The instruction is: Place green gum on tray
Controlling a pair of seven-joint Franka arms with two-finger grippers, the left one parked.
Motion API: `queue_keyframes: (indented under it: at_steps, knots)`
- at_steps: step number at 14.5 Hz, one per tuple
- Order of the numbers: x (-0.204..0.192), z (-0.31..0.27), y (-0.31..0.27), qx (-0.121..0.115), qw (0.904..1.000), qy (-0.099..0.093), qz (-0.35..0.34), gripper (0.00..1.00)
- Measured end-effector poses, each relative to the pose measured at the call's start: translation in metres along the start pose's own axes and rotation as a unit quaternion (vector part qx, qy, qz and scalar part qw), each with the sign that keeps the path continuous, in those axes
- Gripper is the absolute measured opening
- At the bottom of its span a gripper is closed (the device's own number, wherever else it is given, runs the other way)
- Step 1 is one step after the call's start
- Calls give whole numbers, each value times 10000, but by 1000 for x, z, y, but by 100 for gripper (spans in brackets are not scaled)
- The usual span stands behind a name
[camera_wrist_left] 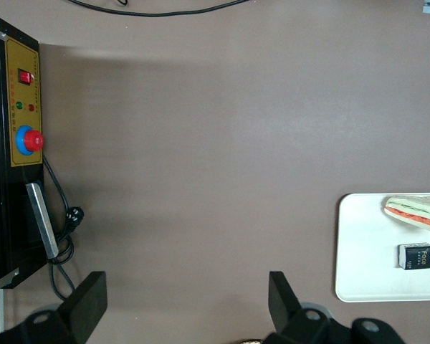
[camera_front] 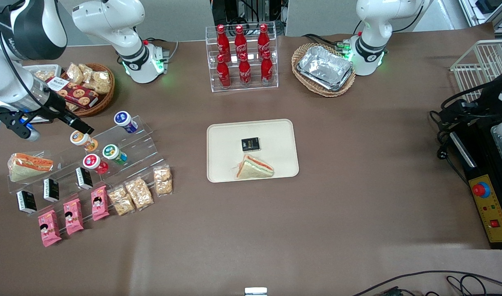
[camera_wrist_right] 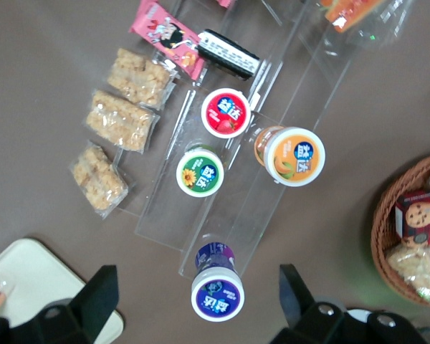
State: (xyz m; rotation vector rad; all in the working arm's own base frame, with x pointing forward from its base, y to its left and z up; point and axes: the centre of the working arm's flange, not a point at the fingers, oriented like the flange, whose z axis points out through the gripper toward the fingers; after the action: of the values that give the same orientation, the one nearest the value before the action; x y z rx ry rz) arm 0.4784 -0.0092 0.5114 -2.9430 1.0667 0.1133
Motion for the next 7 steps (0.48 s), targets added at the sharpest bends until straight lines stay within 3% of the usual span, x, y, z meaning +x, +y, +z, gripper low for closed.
queue_keyframes:
  at_steps: [3,7]
  knots:
    - [5,17,-4,-67,9995,-36,290,100]
    - [11,71,-10,35,9993,128,348,100]
